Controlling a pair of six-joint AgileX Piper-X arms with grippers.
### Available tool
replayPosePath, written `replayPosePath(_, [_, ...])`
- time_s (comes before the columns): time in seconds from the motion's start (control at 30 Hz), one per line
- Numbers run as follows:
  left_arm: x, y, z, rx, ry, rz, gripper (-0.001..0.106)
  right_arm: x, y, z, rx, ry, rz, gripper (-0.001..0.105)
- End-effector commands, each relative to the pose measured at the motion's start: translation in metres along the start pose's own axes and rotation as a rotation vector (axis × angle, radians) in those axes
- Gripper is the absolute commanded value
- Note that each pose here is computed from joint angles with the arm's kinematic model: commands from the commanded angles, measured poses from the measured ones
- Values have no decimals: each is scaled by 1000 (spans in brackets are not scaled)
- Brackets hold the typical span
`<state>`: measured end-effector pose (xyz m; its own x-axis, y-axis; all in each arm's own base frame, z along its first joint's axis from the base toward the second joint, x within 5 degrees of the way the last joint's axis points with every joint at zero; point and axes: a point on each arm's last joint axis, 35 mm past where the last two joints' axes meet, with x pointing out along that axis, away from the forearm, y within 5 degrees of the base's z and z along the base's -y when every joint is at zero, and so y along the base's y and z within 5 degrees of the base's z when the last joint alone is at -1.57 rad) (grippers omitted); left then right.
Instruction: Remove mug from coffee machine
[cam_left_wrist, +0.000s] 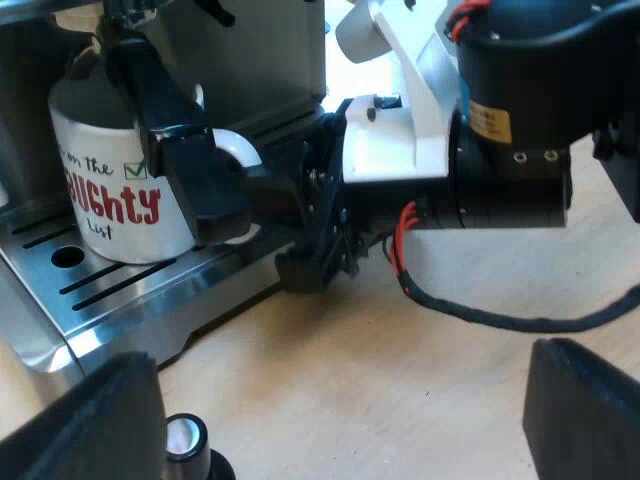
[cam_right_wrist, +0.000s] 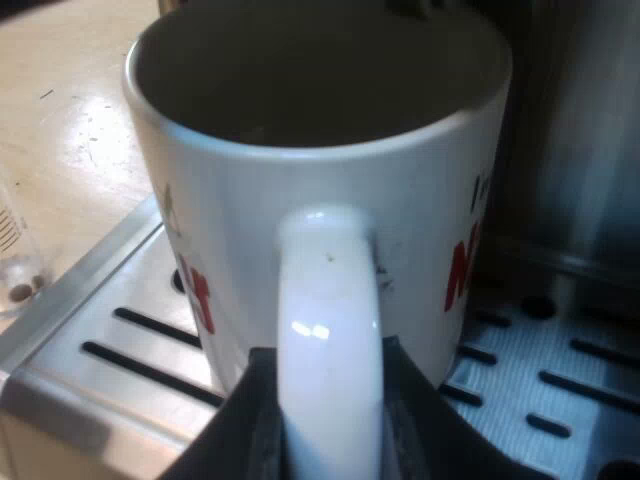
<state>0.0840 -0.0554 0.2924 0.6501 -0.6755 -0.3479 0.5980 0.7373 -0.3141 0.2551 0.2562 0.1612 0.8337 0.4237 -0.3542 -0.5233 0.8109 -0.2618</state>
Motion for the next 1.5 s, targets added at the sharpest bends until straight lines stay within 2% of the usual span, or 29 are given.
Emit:
replayPosePath(0.03, [-1,-1,1,0,-4,-10,79,-8,0,11,5,-42,-13,0])
replayPosePath(0.43, [0,-1,0,-1,-2,-9,79,-50,2,3,-8,-56,9,0])
replayPosePath(0.7, [0,-1,0,-1,-2,-9,79,-77,-3,9,3,-105,19,0])
replayPosePath(0.9, [0,-1,0,-1,-2,-9,79,-97,-12,17,-8,-61,25,0])
replayPosePath(1.03, [0,-1,0,-1,-2,-10,79,-114,-21,27,-7,-64,25,0])
replayPosePath(1.27, [0,-4,0,7,9,-58,79,-144,-35,34,-21,-24,30,0])
replayPosePath(1.43, [1,-11,-2,33,27,-120,79,-164,-44,36,29,0,32,0])
replayPosePath(1.5, [1,-13,0,44,11,-136,79,-172,-47,36,35,4,33,0])
